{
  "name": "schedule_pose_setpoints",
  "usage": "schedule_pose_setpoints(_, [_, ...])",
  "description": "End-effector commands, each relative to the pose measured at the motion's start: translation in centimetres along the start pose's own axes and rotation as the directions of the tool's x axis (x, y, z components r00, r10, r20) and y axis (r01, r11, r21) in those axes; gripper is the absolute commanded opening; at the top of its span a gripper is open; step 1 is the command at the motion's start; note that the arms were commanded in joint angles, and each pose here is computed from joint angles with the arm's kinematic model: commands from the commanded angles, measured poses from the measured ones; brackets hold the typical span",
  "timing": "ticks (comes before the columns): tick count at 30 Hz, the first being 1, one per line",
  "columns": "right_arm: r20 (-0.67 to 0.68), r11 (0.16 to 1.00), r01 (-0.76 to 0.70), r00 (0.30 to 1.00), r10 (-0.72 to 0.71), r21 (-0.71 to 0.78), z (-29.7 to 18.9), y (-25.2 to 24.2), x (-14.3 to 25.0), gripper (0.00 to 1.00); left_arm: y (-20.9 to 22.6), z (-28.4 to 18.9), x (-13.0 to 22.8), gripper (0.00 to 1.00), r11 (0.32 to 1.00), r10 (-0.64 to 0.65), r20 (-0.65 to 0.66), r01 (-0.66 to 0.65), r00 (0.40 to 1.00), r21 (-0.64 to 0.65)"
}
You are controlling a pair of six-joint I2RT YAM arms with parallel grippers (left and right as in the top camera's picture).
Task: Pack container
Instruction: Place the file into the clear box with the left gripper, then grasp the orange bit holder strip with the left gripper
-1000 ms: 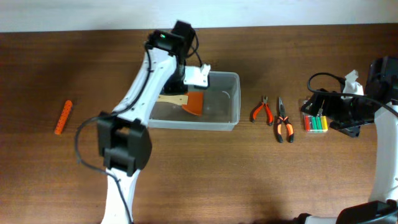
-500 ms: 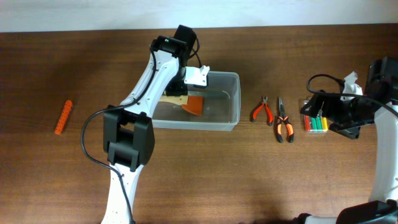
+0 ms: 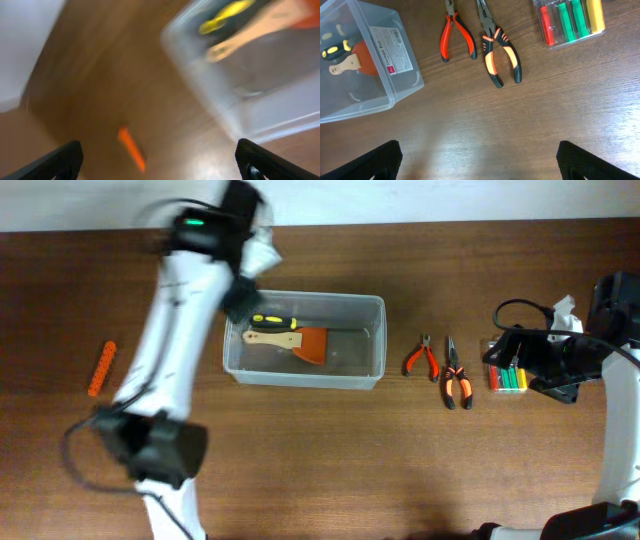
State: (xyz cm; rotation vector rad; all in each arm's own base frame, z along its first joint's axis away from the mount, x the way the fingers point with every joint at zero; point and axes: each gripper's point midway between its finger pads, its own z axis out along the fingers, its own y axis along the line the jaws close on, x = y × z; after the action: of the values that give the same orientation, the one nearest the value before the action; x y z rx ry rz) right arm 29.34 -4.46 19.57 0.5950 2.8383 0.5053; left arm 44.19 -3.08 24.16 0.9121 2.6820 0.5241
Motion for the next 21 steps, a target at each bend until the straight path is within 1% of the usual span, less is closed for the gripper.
schedule_pose_setpoints(1, [0.014,1.0,-0.006,1.0,0.007,-0.013,-0.4,0.2,-0.4,0.99,5.8,2.0,6.8,0.99,0.927,-0.375,-0.116,0.371,0.92,-0.05])
schedule_pose_setpoints(2, [0.014,1.0,-0.006,1.0,0.007,-0.013,-0.4,0.2,-0.4,0.98,6.5,2.9,8.2,0.99,0.909,-0.415,-0.136,0.417,0.9,-0.018])
schedule_pose_setpoints(5, [0.014,1.0,-0.007,1.0,0.007,-0.013,-0.4,0.2,-0.4,0.98,8.3,7.0,12.7,0.99,0.82,-0.546,-0.192,0.567,0.815,0.076])
schedule_pose_setpoints(7, [0.014,1.0,-0.007,1.0,0.007,-0.013,-0.4,0.2,-0.4,0.99,9.2,10.0,15.4,0.99,0.772,-0.594,-0.222,0.626,0.773,0.114])
schedule_pose_setpoints(9, [0.014,1.0,-0.007,1.0,0.007,-0.013,-0.4,0.2,-0.4,0.98,9.0,12.9,17.4,1.0,0.768,-0.566,-0.235,0.609,0.79,0.199])
schedule_pose_setpoints(11, [0.014,1.0,-0.007,1.0,0.007,-0.013,-0.4,0.2,-0.4,0.98,8.5,15.4,18.8,0.96,0.76,-0.539,-0.241,0.589,0.807,0.275])
schedule_pose_setpoints(13, [0.018,1.0,-0.005,1.0,0.005,-0.013,-0.4,0.2,-0.5,0.98,8.4,17.1,19.7,0.93,0.759,-0.527,-0.253,0.583,0.811,0.288])
schedule_pose_setpoints(14, [0.022,1.0,-0.004,1.0,0.004,-0.014,-0.4,0.2,-0.5,0.98,8.4,18.0,19.8,0.85,0.769,-0.514,-0.248,0.569,0.821,0.292])
schedule_pose_setpoints(15, [0.022,1.0,-0.004,1.0,0.004,-0.014,-0.4,0.2,-0.5,0.98,8.4,18.8,19.9,0.8,0.778,-0.501,-0.243,0.555,0.831,0.296])
schedule_pose_setpoints(18, [0.022,1.0,-0.004,1.0,0.004,-0.014,-0.4,0.2,-0.5,0.98,8.5,21.1,19.8,0.79,0.811,-0.449,-0.229,0.501,0.864,0.301])
schedule_pose_setpoints(21, [0.02,1.0,-0.004,1.0,0.005,-0.014,-0.4,0.2,-0.5,0.98,8.8,22.7,19.6,0.79,0.823,-0.445,-0.22,0.493,0.868,0.281])
